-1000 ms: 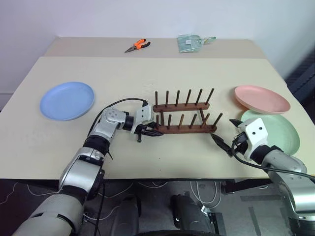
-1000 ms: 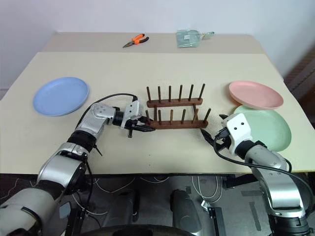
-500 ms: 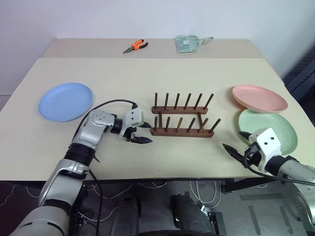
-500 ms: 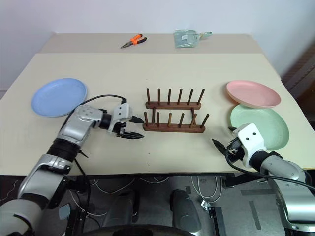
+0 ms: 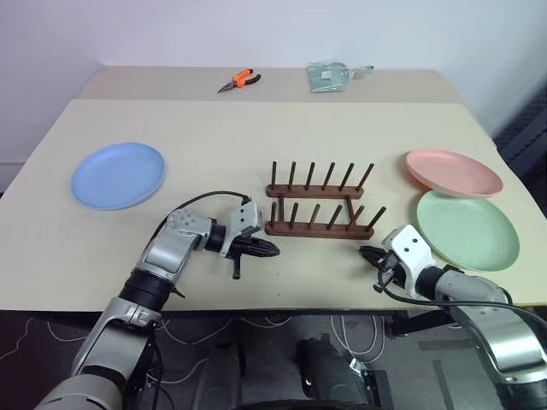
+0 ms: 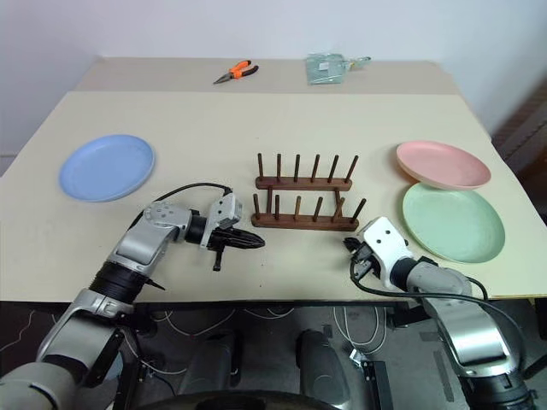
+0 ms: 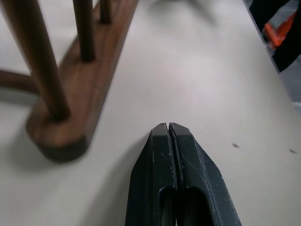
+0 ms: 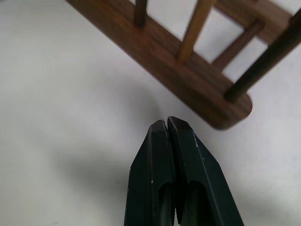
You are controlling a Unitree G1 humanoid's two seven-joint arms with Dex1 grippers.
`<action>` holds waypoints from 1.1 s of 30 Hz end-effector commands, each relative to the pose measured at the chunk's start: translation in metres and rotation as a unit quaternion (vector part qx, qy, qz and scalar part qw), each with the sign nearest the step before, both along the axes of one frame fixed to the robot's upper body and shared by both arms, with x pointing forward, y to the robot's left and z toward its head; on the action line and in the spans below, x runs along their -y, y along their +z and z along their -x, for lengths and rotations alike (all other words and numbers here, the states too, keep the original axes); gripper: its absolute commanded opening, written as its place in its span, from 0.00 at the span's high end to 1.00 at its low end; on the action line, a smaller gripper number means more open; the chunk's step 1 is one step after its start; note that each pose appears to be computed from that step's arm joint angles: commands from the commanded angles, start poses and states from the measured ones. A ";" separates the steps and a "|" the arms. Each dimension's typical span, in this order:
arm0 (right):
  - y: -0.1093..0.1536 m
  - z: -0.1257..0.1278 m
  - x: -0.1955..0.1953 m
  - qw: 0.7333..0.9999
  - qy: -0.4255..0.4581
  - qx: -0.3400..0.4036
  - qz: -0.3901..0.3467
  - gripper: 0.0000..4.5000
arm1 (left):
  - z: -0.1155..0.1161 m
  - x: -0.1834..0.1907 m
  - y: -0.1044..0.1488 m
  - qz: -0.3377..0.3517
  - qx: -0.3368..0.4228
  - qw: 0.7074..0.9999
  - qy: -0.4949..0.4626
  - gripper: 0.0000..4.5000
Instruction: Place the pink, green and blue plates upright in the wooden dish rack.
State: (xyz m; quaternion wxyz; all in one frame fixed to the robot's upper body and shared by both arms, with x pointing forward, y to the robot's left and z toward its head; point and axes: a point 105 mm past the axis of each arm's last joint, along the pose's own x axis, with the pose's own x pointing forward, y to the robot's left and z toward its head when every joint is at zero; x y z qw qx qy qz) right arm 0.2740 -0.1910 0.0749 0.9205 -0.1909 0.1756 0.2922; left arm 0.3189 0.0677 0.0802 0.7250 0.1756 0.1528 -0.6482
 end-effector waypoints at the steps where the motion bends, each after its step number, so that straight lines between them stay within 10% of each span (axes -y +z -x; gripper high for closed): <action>1: 0.002 -0.019 -0.003 1.000 -0.009 0.023 0.016 0.99 | -0.017 0.002 -0.006 -0.015 0.021 0.999 0.041 1.00; 20: 0.020 -0.063 0.017 0.994 -0.053 0.084 0.034 0.99 | -0.056 0.010 -0.001 0.003 0.078 0.991 0.112 1.00; 23: 0.043 -0.044 0.032 0.993 -0.057 0.101 0.036 0.81 | -0.046 0.011 0.006 0.017 0.085 0.993 0.084 1.00; 29: 0.070 0.006 0.058 0.987 -0.081 0.103 0.091 0.14 | -0.014 0.017 0.034 0.079 0.083 0.993 0.009 1.00; 33: 0.057 0.020 0.069 0.986 -0.109 0.070 0.106 0.14 | -0.006 0.024 0.044 0.095 0.081 0.992 -0.015 1.00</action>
